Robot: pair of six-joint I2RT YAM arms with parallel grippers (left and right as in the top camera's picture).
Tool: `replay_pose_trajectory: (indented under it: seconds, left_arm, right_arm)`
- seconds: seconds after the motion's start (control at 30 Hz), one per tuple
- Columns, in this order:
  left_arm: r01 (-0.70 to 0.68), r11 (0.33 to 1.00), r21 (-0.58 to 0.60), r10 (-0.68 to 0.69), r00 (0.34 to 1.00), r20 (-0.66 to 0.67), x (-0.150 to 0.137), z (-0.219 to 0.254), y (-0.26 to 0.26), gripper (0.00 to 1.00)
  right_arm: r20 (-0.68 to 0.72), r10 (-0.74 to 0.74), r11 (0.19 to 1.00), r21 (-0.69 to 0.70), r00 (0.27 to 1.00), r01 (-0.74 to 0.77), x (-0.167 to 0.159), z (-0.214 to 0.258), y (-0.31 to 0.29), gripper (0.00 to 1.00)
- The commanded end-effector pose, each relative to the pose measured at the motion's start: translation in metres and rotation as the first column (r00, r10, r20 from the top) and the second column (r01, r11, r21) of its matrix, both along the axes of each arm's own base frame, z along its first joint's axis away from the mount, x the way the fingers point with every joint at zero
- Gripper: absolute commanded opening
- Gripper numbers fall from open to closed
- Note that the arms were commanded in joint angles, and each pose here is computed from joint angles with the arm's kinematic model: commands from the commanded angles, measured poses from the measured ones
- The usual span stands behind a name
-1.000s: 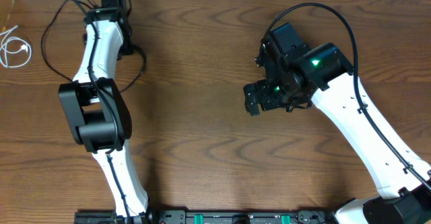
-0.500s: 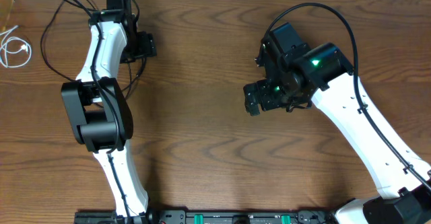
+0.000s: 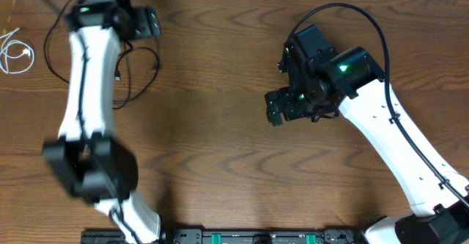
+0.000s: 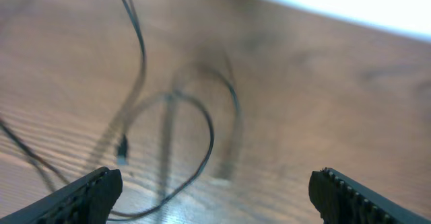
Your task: Untangle cables
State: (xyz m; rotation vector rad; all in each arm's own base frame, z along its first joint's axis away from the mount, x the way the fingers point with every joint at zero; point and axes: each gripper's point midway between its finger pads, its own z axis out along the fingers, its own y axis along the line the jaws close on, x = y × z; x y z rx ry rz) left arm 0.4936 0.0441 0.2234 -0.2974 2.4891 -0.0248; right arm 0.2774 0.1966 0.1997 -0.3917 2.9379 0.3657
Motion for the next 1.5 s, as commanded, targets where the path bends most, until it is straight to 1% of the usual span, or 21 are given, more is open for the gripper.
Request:
replay_pose_trajectory:
  seconds: [0.0, 0.1, 0.23, 0.37, 0.57, 0.67, 0.77, 0.8, 0.83, 0.9, 0.93, 1.0, 1.07, 1.1, 1.2, 1.3, 1.33, 1.4, 1.47]
  left_arm:
    - [-0.007, 1.0, -0.001, 0.007, 0.994, 0.105, -0.009, 0.049, 0.0, 0.94]
    - [-0.007, 1.0, -0.003, 0.008, 0.997, 0.074, -0.015, 0.043, -0.001, 0.93]
    - [-0.008, 1.0, -0.011, 0.008, 1.0, -0.011, -0.021, 0.014, -0.001, 0.94]
    - [0.003, 0.999, -0.047, -0.01, 0.989, -0.149, -0.032, -0.033, -0.007, 0.94]
    - [0.038, 0.978, -0.203, -0.101, 0.946, -0.307, -0.039, -0.106, -0.033, 0.93]
    - [0.022, 0.977, -0.211, -0.102, 0.921, -0.375, -0.04, -0.138, -0.033, 0.93]
    - [0.007, 0.977, -0.213, -0.101, 0.895, -0.434, -0.042, -0.168, -0.032, 0.76]
    - [0.003, 0.979, -0.202, -0.095, 0.889, -0.448, -0.042, -0.177, -0.03, 0.64]
    - [-0.002, 0.983, -0.184, -0.083, 0.885, -0.458, -0.041, -0.185, -0.027, 0.5]
    - [-0.019, 0.997, -0.071, -0.016, 0.882, -0.471, -0.038, -0.196, -0.007, 0.2]
    - [-0.031, 0.999, 0.008, 0.032, 0.884, -0.467, -0.036, -0.196, 0.007, 0.08]
    - [-0.059, 0.987, 0.152, 0.121, 0.891, -0.438, -0.031, -0.187, 0.034, 0.08]
    - [-0.094, 0.959, 0.269, 0.198, 0.899, -0.392, -0.023, -0.171, 0.057, 0.07]
    - [-0.111, 0.946, 0.305, 0.224, 0.903, -0.366, -0.018, -0.162, 0.065, 0.07]
    - [-0.166, 0.918, 0.361, 0.276, 0.92, -0.279, -0.002, -0.131, 0.084, 0.08]
    - [-0.241, 0.865, 0.441, 0.34, 0.927, -0.16, 0.013, -0.089, 0.103, 0.08]
    - [-0.324, 0.817, 0.477, 0.407, 0.91, -0.081, 0.016, -0.068, 0.113, 0.08]
    - [-0.444, 0.752, 0.488, 0.496, 0.868, 0.025, 0.017, -0.045, 0.124, 0.08]
    - [-0.492, 0.722, 0.487, 0.531, 0.845, 0.067, 0.015, -0.035, 0.129, 0.08]
  right_arm:
    - [-0.007, -0.011, 1.0, 0.0, 1.0, 0.011, -0.001, -0.001, 0.0, 0.99]
    - [-0.007, -0.009, 1.0, 0.0, 1.0, 0.009, -0.002, -0.001, 0.0, 0.99]
    - [-0.007, -0.009, 1.0, 0.0, 1.0, 0.009, -0.002, -0.001, 0.0, 0.99]
    - [-0.007, -0.01, 1.0, 0.0, 1.0, 0.01, -0.002, -0.001, 0.0, 0.99]
    - [-0.007, -0.01, 1.0, 0.0, 1.0, 0.01, -0.002, -0.001, 0.0, 0.99]
    - [-0.007, -0.009, 1.0, 0.0, 1.0, 0.009, -0.002, -0.001, 0.0, 0.99]
    - [-0.007, -0.01, 1.0, 0.0, 1.0, 0.01, -0.002, -0.001, 0.0, 0.99]
    - [-0.007, -0.01, 1.0, 0.0, 1.0, 0.01, -0.002, -0.001, 0.0, 0.99]
    - [-0.007, -0.01, 1.0, 0.0, 1.0, 0.01, -0.002, -0.001, 0.0, 0.99]
    - [-0.007, -0.011, 1.0, 0.0, 1.0, 0.011, -0.001, -0.001, 0.0, 0.99]
    - [-0.007, -0.011, 1.0, 0.0, 1.0, 0.011, -0.001, -0.001, 0.0, 0.99]
    - [-0.007, -0.01, 1.0, 0.0, 1.0, 0.01, -0.002, -0.001, 0.0, 0.99]
    - [-0.007, -0.008, 1.0, 0.0, 1.0, 0.008, -0.002, -0.001, 0.001, 0.99]
    - [-0.007, -0.008, 1.0, 0.0, 1.0, 0.008, -0.002, -0.001, 0.001, 0.99]
    - [-0.007, -0.011, 1.0, 0.0, 1.0, 0.011, -0.001, -0.001, 0.0, 0.99]
    - [-0.007, -0.01, 1.0, 0.0, 1.0, 0.01, -0.001, -0.001, 0.0, 0.99]
    - [-0.007, -0.009, 1.0, 0.0, 1.0, 0.009, -0.002, -0.001, 0.0, 0.99]
    - [-0.007, -0.009, 1.0, 0.0, 1.0, 0.009, -0.002, -0.001, 0.001, 0.99]
    - [-0.007, -0.009, 1.0, 0.0, 1.0, 0.009, -0.002, -0.001, 0.001, 0.99]
